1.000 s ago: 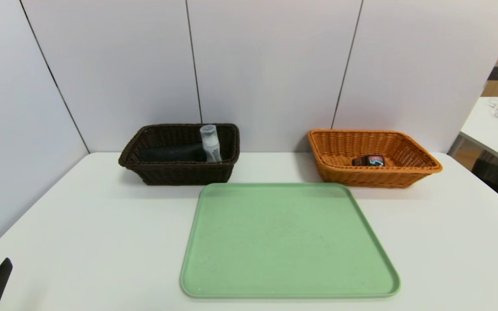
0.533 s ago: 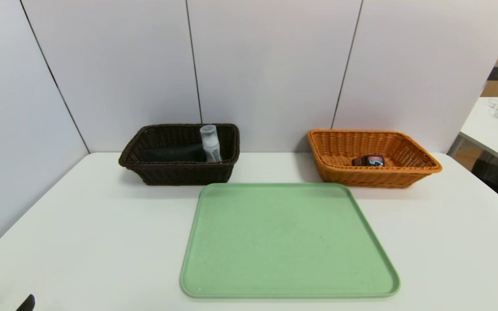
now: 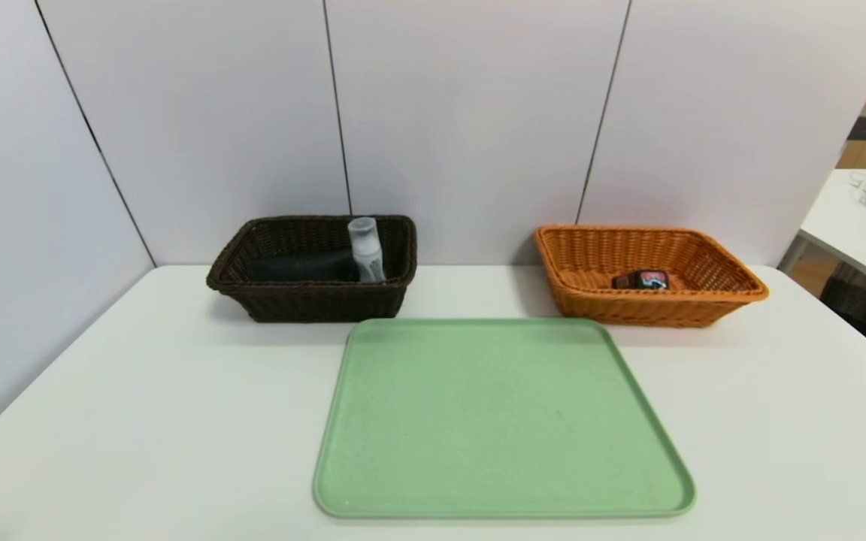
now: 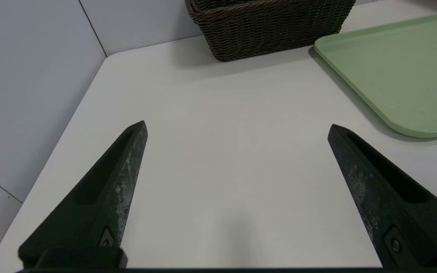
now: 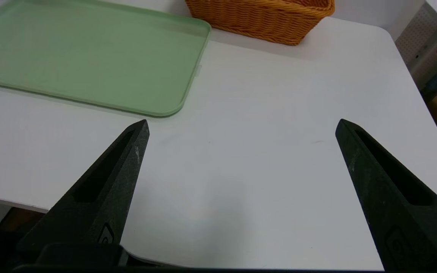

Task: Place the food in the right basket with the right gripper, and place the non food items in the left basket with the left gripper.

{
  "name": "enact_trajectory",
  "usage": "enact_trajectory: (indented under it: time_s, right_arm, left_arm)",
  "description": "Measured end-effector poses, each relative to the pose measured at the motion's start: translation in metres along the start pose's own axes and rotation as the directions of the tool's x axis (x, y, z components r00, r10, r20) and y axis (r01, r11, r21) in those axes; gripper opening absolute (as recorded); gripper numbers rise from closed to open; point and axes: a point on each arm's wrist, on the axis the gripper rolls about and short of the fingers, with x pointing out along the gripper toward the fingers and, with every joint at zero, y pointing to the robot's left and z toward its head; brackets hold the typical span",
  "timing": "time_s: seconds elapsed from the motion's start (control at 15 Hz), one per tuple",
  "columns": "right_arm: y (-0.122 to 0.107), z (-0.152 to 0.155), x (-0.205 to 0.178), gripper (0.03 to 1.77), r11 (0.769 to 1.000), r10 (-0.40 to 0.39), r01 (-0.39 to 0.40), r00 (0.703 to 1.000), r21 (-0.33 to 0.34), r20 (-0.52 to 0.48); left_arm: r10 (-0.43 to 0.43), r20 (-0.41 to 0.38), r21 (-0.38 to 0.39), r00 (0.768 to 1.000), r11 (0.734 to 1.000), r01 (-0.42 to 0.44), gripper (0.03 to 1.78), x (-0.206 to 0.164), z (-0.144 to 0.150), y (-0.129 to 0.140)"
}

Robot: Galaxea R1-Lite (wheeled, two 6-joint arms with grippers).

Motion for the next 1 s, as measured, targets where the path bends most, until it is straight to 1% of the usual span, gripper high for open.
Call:
enact_trajectory:
  time_s: [0.13, 0.53, 0.73, 0.93, 1.0]
  right_arm:
    - [0.001, -0.006, -0.001, 1.69, 1.0, 0.007, -0.007, 1.0, -0.011, 0.004]
    - [0.005, -0.028, -0.003, 1.69, 1.0, 0.01, -0.009, 0.999, -0.014, 0.033]
    - [0.006, -0.038, 0.002, 1.69, 1.0, 0.007, -0.006, 1.0, -0.031, 0.025]
    - [0.006, -0.051, 0.011, 1.69, 0.999, 0.001, -0.001, 1.0, -0.046, -0.011]
    - [0.006, -0.055, 0.016, 1.69, 0.998, 0.0, -0.001, 1.0, -0.062, -0.015]
  left_arm:
    - [0.011, 0.007, -0.017, 1.0, 1.0, -0.01, 1.69, -0.001, -0.002, 0.0]
    - [0.012, 0.032, -0.008, 0.999, 1.0, -0.011, 1.69, -0.006, -0.005, -0.001]
    - [0.007, 0.008, -0.009, 1.0, 1.0, -0.007, 1.69, -0.011, -0.014, -0.003]
    - [0.033, -0.014, -0.008, 0.999, 0.999, -0.033, 1.69, -0.016, -0.022, -0.004]
    - [0.034, -0.035, -0.008, 0.999, 0.999, -0.034, 1.69, -0.016, -0.025, -0.004]
